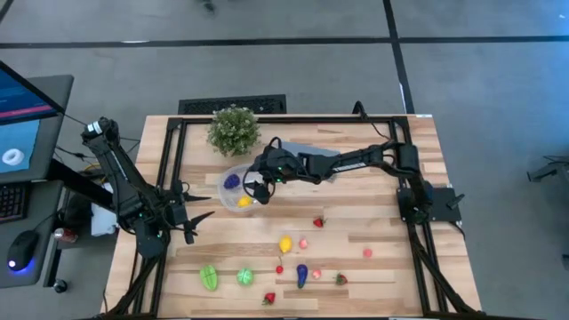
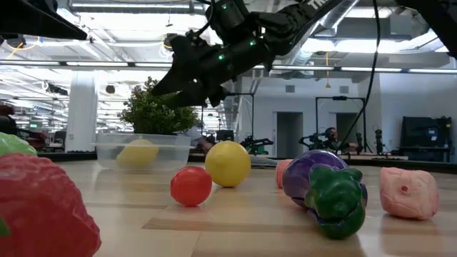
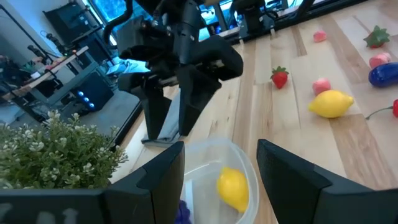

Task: Pick and placing Produce into tupperware
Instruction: Put the blackberry into the transparent bin, then put the top strawberry into the transparent bin

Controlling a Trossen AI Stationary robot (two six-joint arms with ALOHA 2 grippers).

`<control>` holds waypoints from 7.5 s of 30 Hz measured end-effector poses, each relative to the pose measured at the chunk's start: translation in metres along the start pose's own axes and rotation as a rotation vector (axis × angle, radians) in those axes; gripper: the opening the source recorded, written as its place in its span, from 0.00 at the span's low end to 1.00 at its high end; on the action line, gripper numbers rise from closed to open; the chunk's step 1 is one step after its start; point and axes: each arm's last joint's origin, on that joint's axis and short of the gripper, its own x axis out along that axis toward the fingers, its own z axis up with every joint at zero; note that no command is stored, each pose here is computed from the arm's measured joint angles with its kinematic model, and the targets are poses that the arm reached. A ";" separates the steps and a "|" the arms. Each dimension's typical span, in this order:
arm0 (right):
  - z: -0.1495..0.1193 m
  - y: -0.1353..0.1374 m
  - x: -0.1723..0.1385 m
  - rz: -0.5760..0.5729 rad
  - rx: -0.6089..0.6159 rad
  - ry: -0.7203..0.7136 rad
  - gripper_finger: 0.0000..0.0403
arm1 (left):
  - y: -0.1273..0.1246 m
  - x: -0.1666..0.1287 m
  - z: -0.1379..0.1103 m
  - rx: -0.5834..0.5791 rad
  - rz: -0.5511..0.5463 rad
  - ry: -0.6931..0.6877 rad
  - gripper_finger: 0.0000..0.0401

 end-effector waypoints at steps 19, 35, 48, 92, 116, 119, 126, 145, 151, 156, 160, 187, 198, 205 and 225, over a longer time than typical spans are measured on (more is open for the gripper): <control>-0.003 0.000 0.000 0.002 -0.050 0.034 0.75 | 0.000 0.000 0.000 -0.035 -0.004 0.005 0.48; -0.016 0.010 -0.001 0.022 -0.171 0.154 0.75 | 0.000 0.000 0.000 -0.053 -0.006 0.006 0.48; -0.017 0.014 -0.001 0.034 -0.235 0.153 0.75 | 0.000 0.000 -0.001 -0.060 -0.005 0.006 0.48; -0.025 0.121 -0.133 -0.251 -0.285 0.671 0.75 | -0.011 -0.002 0.000 -0.096 -0.303 0.164 0.48; -0.136 0.133 -0.201 -0.374 -0.098 0.240 0.75 | -0.025 0.004 -0.006 -0.027 -0.233 0.173 0.48; -0.151 0.125 -0.203 -0.358 -0.102 0.231 0.75 | -0.026 0.005 -0.005 -0.045 -0.224 0.157 0.48; -0.168 0.114 -0.196 -0.240 -0.115 0.212 0.75 | -0.027 0.005 -0.002 -0.062 -0.192 0.118 0.48; -0.189 0.086 -0.186 -0.059 -0.083 0.164 0.75 | -0.027 0.006 0.003 -0.123 -0.154 0.070 0.48; -0.200 0.080 -0.171 -0.032 -0.068 0.192 0.75 | -0.028 0.006 0.003 -0.133 -0.153 0.067 0.48; -0.207 0.078 -0.162 -0.028 -0.064 0.196 0.75 | -0.028 0.006 0.003 -0.135 -0.153 0.067 0.48; -0.209 0.076 -0.159 -0.030 -0.063 0.203 0.75 | -0.028 0.006 0.003 -0.135 -0.153 0.067 0.48; -0.209 0.075 -0.158 -0.033 -0.059 0.198 0.43 | -0.028 0.006 0.003 -0.142 -0.152 0.067 0.48; -0.209 0.075 -0.158 -0.034 -0.059 0.199 0.46 | -0.028 0.006 0.003 -0.140 -0.152 0.068 0.48; -0.209 0.075 -0.158 -0.034 -0.059 0.199 0.44 | -0.028 0.006 0.003 -0.140 -0.152 0.068 0.48; -0.210 0.074 -0.158 -0.041 -0.026 0.212 0.51 | -0.028 0.006 0.003 -0.140 -0.152 0.068 0.48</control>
